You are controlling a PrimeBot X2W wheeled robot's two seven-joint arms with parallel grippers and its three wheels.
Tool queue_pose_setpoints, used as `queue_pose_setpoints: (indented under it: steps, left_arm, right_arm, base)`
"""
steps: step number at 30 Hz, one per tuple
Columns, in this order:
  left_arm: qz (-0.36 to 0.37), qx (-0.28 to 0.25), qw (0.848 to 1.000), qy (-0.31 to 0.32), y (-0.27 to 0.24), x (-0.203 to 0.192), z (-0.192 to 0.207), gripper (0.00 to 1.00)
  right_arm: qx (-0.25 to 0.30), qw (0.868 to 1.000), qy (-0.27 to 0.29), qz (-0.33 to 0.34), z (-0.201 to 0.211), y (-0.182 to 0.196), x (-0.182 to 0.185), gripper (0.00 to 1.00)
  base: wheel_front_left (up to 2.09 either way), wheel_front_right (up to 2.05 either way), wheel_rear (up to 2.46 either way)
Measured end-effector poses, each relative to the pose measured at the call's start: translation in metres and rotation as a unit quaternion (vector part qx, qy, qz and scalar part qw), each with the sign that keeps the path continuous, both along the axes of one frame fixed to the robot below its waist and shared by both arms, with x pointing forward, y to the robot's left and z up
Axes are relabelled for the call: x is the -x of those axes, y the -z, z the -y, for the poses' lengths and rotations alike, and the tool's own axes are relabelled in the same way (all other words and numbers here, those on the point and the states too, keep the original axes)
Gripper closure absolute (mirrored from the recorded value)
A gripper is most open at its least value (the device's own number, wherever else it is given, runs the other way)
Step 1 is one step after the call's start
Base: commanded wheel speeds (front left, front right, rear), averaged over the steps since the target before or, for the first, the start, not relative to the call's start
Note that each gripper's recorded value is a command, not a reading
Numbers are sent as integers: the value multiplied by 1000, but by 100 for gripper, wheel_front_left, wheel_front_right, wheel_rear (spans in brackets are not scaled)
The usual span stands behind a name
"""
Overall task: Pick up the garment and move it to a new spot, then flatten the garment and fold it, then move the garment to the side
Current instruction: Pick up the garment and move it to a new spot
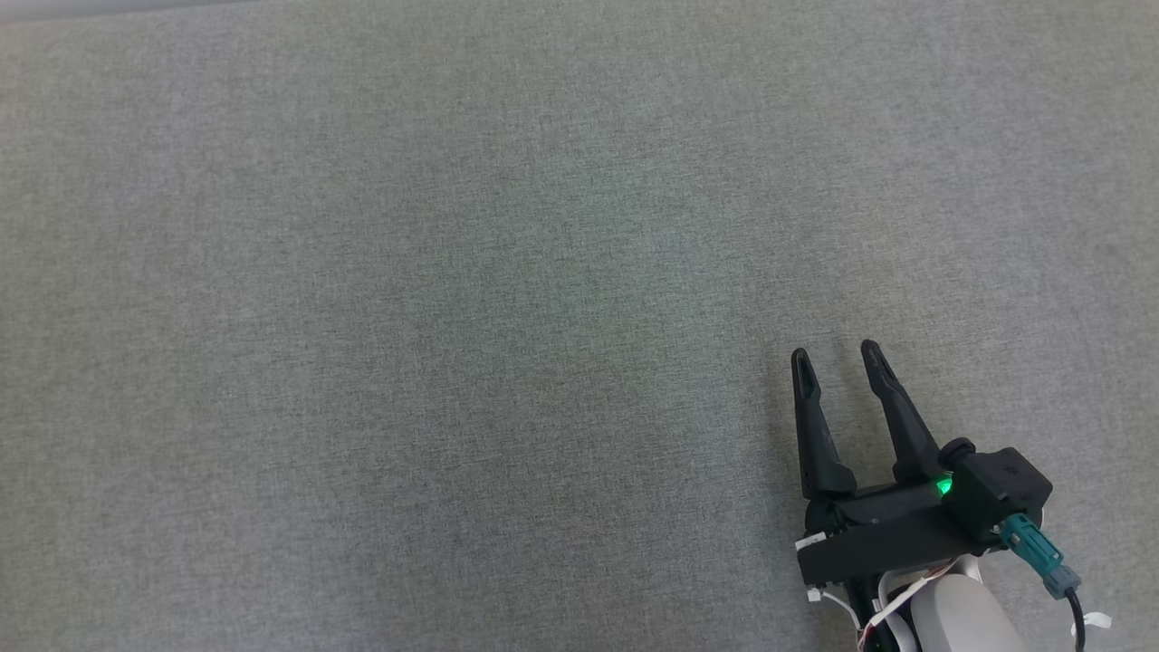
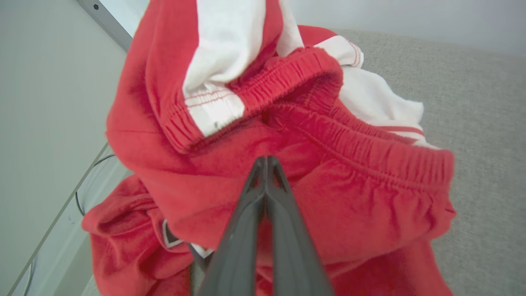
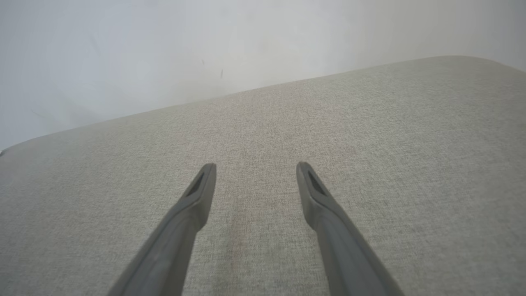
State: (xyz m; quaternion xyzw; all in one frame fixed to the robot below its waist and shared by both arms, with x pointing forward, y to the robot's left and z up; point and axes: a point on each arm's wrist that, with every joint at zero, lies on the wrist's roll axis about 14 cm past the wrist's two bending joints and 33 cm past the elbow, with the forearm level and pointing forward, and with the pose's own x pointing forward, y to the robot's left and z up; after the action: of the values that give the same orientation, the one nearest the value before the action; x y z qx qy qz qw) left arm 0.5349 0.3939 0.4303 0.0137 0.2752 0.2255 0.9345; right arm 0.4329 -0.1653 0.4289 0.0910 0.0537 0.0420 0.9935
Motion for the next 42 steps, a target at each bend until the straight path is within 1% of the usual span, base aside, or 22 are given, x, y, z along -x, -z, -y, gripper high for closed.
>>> queue_pose_setpoints:
  steps: [8, 12, 18, 22, 27, 31, 37, 42]
  left_arm:
    - [18, -5, 1000, 12, -11, 4, -4, 100]
    - [43, -9, 999, 18, -24, 3, -9, 100]
    - [101, -22, 994, 34, -61, -8, -10, 100]
    - [165, -45, 983, 63, -109, -20, -3, 100]
    - [245, -79, 961, 102, -178, -29, 12, 100]
    - [315, -105, 934, 130, -239, -29, 29, 100]
    - [397, -131, 889, 188, -316, -23, 77, 100]
    - [451, -118, 851, 242, -360, -17, 128, 100]
  right_arm:
    - [2, 1000, -7, 1, -5, 0, -2, 0]
    - [0, 1000, -14, 4, -10, -2, -2, 0]
    - [-2, 1000, -19, 8, -13, -6, -1, 0]
    - [-9, 1000, -21, 14, -16, -12, 3, 0]
    - [-16, 999, -22, 19, -19, -19, 10, 0]
    - [-19, 999, -24, 24, -20, -24, 16, 0]
    - [-27, 999, -20, 30, -19, -31, 26, 0]
    - [-31, 999, -13, 36, -15, -38, 32, 0]
  base:
    - [0, 0, 0]
    - [0, 0, 0]
    - [0, 0, 0]
    - [0, 0, 0]
    - [0, 0, 0]
    - [0, 0, 0]
    - [0, 0, 0]
    - [0, 0, 0]
